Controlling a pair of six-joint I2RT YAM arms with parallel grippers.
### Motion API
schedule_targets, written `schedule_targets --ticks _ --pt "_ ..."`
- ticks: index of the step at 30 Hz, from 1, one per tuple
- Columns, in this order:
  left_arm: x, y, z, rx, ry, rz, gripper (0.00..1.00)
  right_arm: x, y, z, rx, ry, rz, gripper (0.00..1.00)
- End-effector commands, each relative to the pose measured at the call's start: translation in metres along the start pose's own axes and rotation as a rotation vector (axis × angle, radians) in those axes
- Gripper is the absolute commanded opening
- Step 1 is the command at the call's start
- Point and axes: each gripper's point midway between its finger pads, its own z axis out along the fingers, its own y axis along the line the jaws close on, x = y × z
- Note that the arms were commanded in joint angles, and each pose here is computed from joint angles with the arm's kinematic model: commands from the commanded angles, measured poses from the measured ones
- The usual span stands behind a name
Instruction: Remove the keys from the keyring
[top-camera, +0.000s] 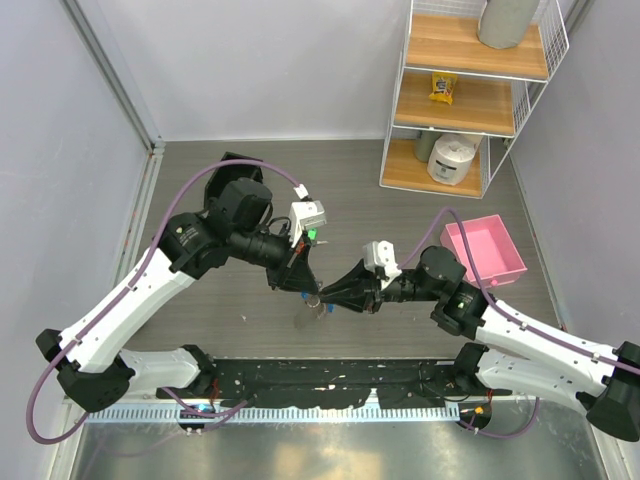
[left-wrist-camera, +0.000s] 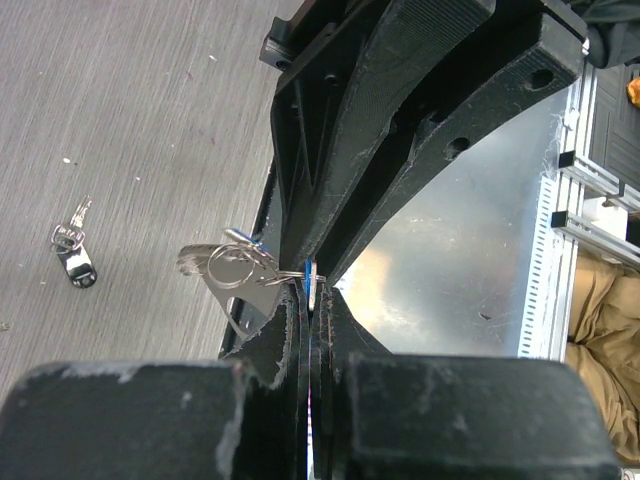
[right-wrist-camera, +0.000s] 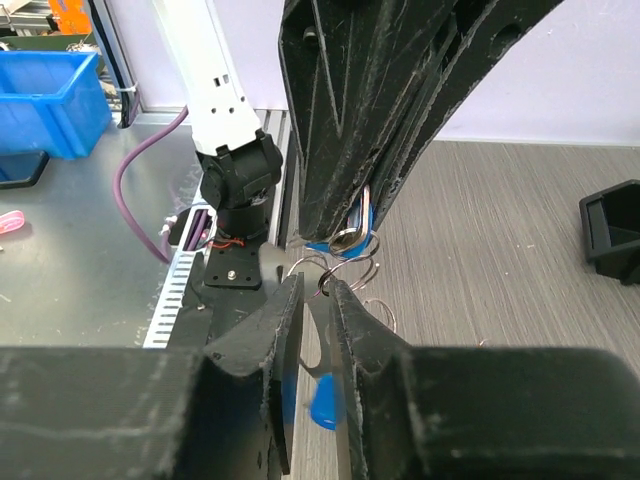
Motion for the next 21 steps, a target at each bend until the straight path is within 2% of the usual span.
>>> schedule_targets --ticks 1,17,21 --pt "-0.0183 -0.0182 -0.0112 0.042 -0.069 0.047 0.00 -0.0320 0.0022 0.0000 -0.001 -0.078 -0.066 0.22" --pt "-0.0192 -0.0258 -0.0123 0.059 -0.067 0.044 0.00 -0.0352 -0.0015 0.0009 0.021 -0.082 -0.080 0.20" --pt "-0.0194 -0.0259 -0.0121 0.058 -0.068 0.047 0.00 -0.0360 -0.0006 0.0019 0.014 -0.080 -0.080 0.13"
